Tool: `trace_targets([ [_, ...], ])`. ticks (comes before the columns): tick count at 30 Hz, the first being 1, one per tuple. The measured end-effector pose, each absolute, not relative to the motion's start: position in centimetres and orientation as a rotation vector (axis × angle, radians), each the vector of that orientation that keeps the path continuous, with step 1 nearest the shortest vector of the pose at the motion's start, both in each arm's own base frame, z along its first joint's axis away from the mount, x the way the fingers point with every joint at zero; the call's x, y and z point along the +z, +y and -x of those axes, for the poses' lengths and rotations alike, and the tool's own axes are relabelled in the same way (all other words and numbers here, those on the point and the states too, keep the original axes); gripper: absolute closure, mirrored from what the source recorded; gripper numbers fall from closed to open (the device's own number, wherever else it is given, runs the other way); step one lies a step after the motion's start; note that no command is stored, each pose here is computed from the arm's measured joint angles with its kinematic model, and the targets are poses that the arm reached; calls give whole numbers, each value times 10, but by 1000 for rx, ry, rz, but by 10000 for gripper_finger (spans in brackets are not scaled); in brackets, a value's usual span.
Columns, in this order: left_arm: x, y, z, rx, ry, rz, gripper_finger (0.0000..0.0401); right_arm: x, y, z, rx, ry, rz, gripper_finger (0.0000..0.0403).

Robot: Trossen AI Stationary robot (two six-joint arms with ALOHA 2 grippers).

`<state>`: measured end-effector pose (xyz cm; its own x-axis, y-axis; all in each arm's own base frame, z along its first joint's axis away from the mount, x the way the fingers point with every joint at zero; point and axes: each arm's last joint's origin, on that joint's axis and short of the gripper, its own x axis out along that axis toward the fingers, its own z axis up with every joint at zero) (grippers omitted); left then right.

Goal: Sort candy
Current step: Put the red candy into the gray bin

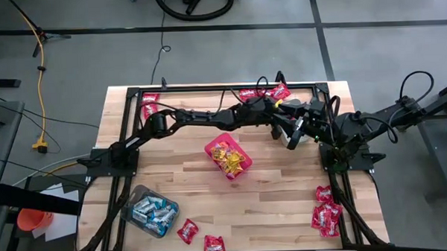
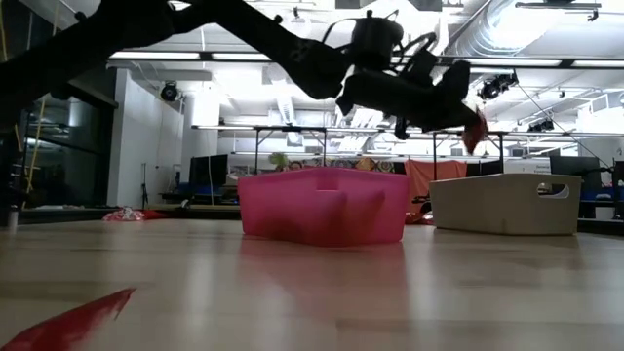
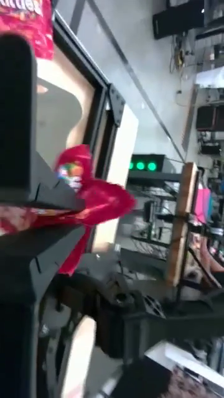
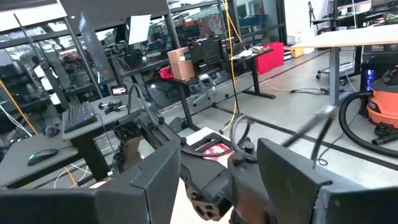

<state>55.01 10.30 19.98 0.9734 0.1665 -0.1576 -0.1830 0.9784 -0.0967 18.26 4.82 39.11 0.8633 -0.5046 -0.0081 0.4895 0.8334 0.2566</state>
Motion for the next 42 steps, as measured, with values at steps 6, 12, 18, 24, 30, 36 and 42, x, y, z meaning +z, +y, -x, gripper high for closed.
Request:
trace_targets([
  [6, 193, 103, -551, 187, 194, 153, 275, 391, 48, -183, -526, -61, -257, 197],
  [12, 230, 105, -530, 140, 351, 248, 221, 393, 48, -180, -504, -64, -255, 197],
  [18, 284, 101, -482, -81, 597, 335, 218, 395, 47, -170, -354, -37, -259, 197],
  [24, 345, 37, -437, -101, 637, 259, 218, 384, 50, -170, -226, 81, -263, 197],
  [30, 362, -49, -386, 2, 468, 183, 218, 370, 60, -179, -73, 220, -362, 197],
  [36, 338, -90, -331, 186, 349, 311, 218, 353, 77, -200, 112, 380, -487, 197],
  [42, 328, -98, -294, 199, 346, 396, 218, 315, 108, -212, 182, 753, -683, 197],
])
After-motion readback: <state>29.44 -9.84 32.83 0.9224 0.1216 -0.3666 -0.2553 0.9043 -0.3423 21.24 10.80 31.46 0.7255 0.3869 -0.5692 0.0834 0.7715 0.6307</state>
